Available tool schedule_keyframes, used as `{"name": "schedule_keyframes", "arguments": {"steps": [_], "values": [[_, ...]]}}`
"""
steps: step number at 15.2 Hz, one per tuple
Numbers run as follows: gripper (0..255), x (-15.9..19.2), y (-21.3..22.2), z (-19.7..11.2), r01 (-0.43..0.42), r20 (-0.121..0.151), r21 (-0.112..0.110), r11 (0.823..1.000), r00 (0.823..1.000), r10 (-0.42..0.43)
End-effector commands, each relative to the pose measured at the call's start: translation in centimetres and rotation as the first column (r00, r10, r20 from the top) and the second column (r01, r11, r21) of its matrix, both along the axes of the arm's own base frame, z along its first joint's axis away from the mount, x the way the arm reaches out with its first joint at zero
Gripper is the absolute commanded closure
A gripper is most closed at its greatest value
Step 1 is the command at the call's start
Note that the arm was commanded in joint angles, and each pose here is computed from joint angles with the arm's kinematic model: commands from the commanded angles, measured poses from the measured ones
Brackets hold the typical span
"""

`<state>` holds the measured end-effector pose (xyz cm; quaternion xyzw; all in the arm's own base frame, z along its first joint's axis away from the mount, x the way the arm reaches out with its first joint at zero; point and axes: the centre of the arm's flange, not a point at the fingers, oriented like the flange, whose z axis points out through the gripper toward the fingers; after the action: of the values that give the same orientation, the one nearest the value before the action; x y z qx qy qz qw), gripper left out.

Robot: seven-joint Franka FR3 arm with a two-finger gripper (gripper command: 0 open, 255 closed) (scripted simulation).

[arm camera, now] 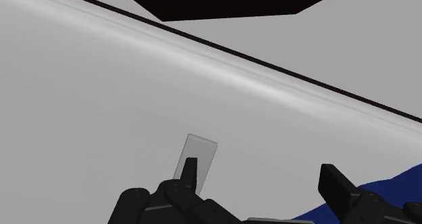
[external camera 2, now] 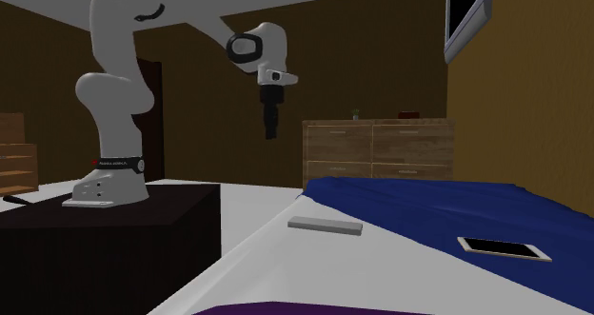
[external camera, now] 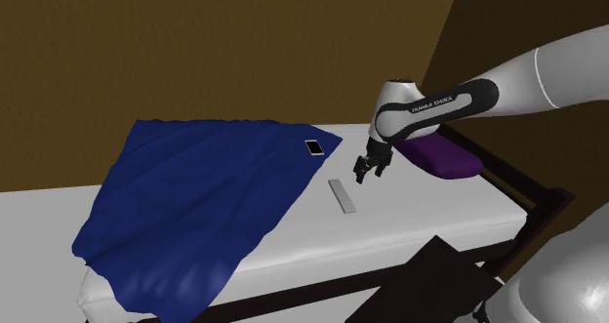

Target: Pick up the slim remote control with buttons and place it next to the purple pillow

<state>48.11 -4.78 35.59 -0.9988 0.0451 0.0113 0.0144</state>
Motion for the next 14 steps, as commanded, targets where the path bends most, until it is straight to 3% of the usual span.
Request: {"name": "schedule_keyframes", "arguments": {"steps": [1, 14], "values": [[0, 1.6, -0.8, -2.2, 0.012, 0.002, -0.001, 1.0, 1.0, -0.012], [0, 11.0, -6.4, -15.2, 0.087, 0.011, -0.008, 0.996, 0.996, -0.087]]}}
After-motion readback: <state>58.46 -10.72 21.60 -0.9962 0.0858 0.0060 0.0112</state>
